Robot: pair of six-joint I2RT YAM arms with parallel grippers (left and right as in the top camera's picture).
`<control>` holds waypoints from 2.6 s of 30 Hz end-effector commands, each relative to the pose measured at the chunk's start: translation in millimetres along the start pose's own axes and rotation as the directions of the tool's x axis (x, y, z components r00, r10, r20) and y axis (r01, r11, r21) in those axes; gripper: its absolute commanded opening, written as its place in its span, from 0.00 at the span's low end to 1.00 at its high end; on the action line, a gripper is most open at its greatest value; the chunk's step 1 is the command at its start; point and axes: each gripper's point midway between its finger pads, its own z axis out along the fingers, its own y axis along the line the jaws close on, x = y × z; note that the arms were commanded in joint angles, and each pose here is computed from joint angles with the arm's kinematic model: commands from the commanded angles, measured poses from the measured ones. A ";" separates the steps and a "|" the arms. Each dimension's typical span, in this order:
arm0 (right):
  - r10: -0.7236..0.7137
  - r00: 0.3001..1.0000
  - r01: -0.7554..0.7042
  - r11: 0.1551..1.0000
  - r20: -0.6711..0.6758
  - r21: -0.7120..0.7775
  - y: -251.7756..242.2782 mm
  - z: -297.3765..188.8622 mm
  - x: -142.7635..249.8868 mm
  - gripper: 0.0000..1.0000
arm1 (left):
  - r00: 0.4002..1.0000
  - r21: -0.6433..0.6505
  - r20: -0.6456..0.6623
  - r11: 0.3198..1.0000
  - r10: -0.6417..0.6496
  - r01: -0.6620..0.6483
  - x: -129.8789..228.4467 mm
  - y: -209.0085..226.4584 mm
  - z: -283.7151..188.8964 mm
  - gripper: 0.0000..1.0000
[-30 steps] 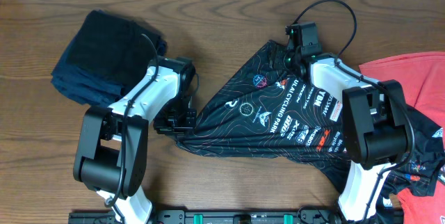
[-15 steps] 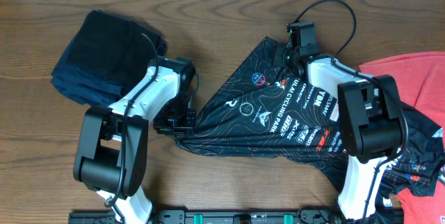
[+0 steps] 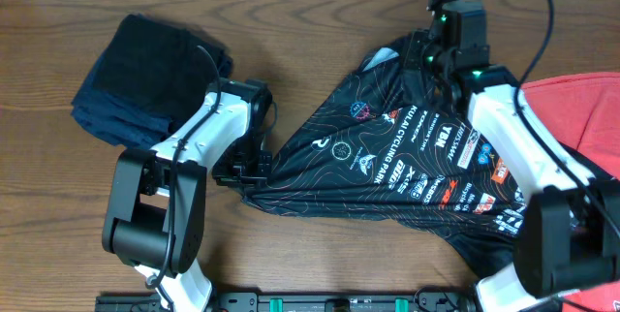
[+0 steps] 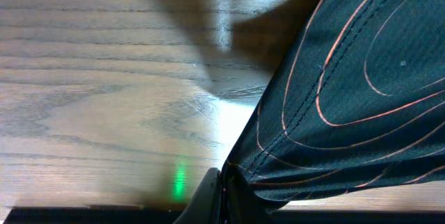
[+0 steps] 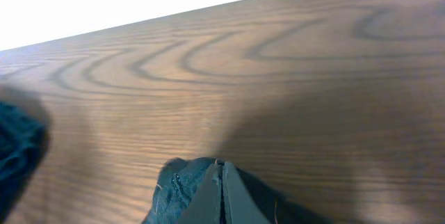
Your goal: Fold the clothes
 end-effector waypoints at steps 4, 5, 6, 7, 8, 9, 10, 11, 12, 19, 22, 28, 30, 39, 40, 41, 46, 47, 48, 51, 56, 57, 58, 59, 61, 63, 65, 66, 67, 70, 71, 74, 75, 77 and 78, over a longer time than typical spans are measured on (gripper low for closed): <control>-0.076 0.997 0.073 0.993 -0.032 -0.087 27.5 -2.9 10.4 0.01 | 0.999 -0.022 -0.011 0.998 -0.053 0.052 6.4 18.0 -4.1 0.06; -0.076 0.997 0.074 0.994 -0.018 -0.084 26.9 -5.5 6.1 0.01 | 0.997 -0.021 -0.019 0.997 -0.068 0.068 9.1 22.9 -5.8 0.06; -0.074 0.997 0.073 0.994 -0.007 -0.079 25.3 -8.1 2.2 0.01 | 0.997 -0.016 -0.016 0.997 -0.077 0.077 9.4 25.0 -7.2 0.06; -0.070 0.998 0.071 0.995 0.009 -0.075 23.7 -12.5 -3.5 0.01 | 0.996 -0.010 -0.007 0.996 -0.086 0.086 8.9 27.1 -9.4 0.06; -0.066 0.997 0.068 0.995 0.031 -0.073 21.9 -19.5 -11.9 0.01 | 0.995 -0.003 0.006 0.995 -0.096 0.096 8.4 29.3 -12.5 0.06; -0.062 0.997 0.065 0.995 0.054 -0.072 20.6 -28.0 -20.5 0.01 | 0.994 0.006 0.025 0.994 -0.105 0.105 7.9 31.4 -17.2 0.06; -0.057 0.995 0.063 0.996 0.081 -0.071 19.4 -38.3 -30.2 0.01 | 0.992 0.017 0.050 0.993 -0.113 0.113 7.3 33.2 -23.2 0.06; -0.054 0.992 0.062 0.996 0.111 -0.069 18.6 -50.6 -40.7 0.01 | 0.989 0.029 0.088 0.992 -0.121 0.119 6.1 35.1 -32.3 0.06; -0.050 0.988 0.061 0.996 0.144 -0.068 17.9 -64.8 -51.7 0.01 | 0.983 0.042 0.129 0.991 -0.128 0.124 5.3 36.5 -42.9 0.06; 0.003 0.933 0.018 0.998 0.359 -0.055 13.7 -187.9 -114.2 0.01 | 0.822 0.131 0.555 0.989 -0.127 0.065 15.4 38.3 -164.3 0.06; 0.040 0.898 -0.022 0.999 0.438 -0.046 9.1 -245.1 -130.2 0.01 | 0.680 0.139 0.725 0.990 -0.107 0.008 39.7 39.8 -225.7 0.06; 0.050 0.890 -0.027 0.998 0.454 -0.057 16.7 -290.8 -122.7 0.01 | 0.470 0.160 0.874 0.986 -0.124 -0.037 88.0 43.3 -290.3 0.06; 0.056 0.923 -0.030 0.997 0.381 -0.073 20.2 -276.9 -107.3 0.01 | 0.481 0.160 0.868 0.987 -0.124 -0.035 96.4 44.1 -286.1 0.06; 0.080 0.986 -0.084 0.996 -0.149 -0.017 14.8 -134.3 -1.7 0.37 | 0.678 0.182 0.723 0.983 -0.129 -0.007 93.4 38.0 -235.1 0.07; 0.087 0.976 -0.089 0.996 -0.200 0.000 11.4 -119.6 9.9 0.42 | 0.699 0.180 0.704 0.984 -0.128 -0.001 89.7 37.8 -228.6 0.09; 0.098 0.958 -0.095 0.995 -0.268 0.022 6.5 -100.1 26.6 0.46 | 0.718 0.179 0.683 0.984 -0.131 0.008 85.6 37.7 -222.2 0.10; 0.160 0.829 -0.121 0.987 -0.535 0.109 -12.4 -32.0 108.4 0.49 | 0.810 0.168 0.571 0.985 -0.134 0.045 63.3 36.2 -192.1 0.17; 0.172 0.799 -0.132 0.985 -0.576 0.111 -13.8 -22.8 122.9 0.49 | 0.824 0.164 0.551 0.985 -0.133 0.049 59.1 35.8 -187.4 0.17; 0.183 0.768 -0.145 0.983 -0.614 0.111 -14.6 -14.5 136.8 0.49 | 0.837 0.160 0.531 0.986 -0.132 0.053 55.0 35.6 -183.0 0.21; 0.216 0.680 -0.188 0.975 -0.700 0.119 -17.9 3.7 172.4 0.48 | 0.871 0.150 0.475 0.987 -0.129 0.065 41.9 34.5 -170.9 0.23; 0.262 0.581 -0.199 0.964 -0.770 0.177 -27.2 8.6 207.6 0.47 | 0.906 0.133 0.404 0.988 -0.127 0.079 20.0 33.4 -153.3 0.23; 0.264 0.577 -0.195 0.964 -0.773 0.184 -28.3 7.4 208.7 0.47 | 0.909 0.131 0.397 0.988 -0.126 0.080 17.1 33.1 -151.2 0.23; 0.267 0.575 -0.186 0.963 -0.773 0.194 -30.4 6.2 209.5 0.47 | 0.911 0.130 0.393 0.988 -0.126 0.081 14.4 32.9 -149.6 0.23; 0.270 0.572 -0.180 0.963 -0.774 0.202 -32.1 4.9 210.3 0.48 | 0.912 0.130 0.390 0.988 -0.126 0.081 11.9 32.7 -148.3 0.23; 0.265 0.565 -0.172 0.964 -0.781 0.203 -33.6 2.4 211.8 0.49 | 0.914 0.129 0.385 0.988 -0.126 0.082 8.2 32.4 -146.3 0.23; 0.229 0.581 -0.147 0.973 -0.781 0.176 -36.8 3.9 209.3 0.48 | 0.915 0.128 0.385 0.989 -0.123 0.079 5.9 32.2 -145.5 0.23; 0.186 0.599 -0.124 0.982 -0.779 0.140 -38.6 4.3 204.8 0.44 | 0.914 0.124 0.388 0.989 -0.123 0.080 5.1 32.8 -145.5 0.23; 0.189 0.603 -0.126 0.982 -0.775 0.142 -40.0 3.7 202.7 0.43 | 0.913 0.121 0.390 0.989 -0.123 0.081 4.8 33.5 -145.6 0.24; 0.186 0.606 -0.125 0.982 -0.774 0.138 -41.0 3.6 201.7 0.41 | 0.912 0.115 0.391 0.990 -0.122 0.083 4.6 34.5 -145.6 0.24; 0.142 0.622 -0.100 0.990 -0.770 0.102 -42.2 2.7 196.5 0.41 | 0.911 0.100 0.394 0.991 -0.123 0.090 4.3 37.3 -145.5 0.24; 0.104 0.634 -0.077 0.994 -0.767 0.072 -41.9 1.9 193.0 0.40 | 0.911 0.100 0.394 0.991 -0.123 0.090 4.3 37.3 -145.5 0.24; 0.023 0.670 0.025 0.998 -0.742 0.053 -46.6 -10.4 177.0 0.39 | 0.910 0.098 0.395 0.991 -0.123 0.091 4.2 37.9 -145.6 0.24; -0.005 0.679 0.058 0.997 -0.734 0.047 -45.8 -16.6 171.3 0.39 | 0.910 0.098 0.396 0.991 -0.123 0.091 4.0 37.8 -145.6 0.24; -0.055 0.695 0.128 0.991 -0.717 0.048 -44.6 -29.1 160.3 0.40 | 0.908 0.099 0.400 0.991 -0.123 0.091 3.1 37.7 -146.1 0.24; -0.074 0.706 0.166 0.984 -0.704 0.064 -44.1 -35.4 154.2 0.41 | 0.907 0.099 0.403 0.991 -0.123 0.090 2.2 37.7 -146.5 0.24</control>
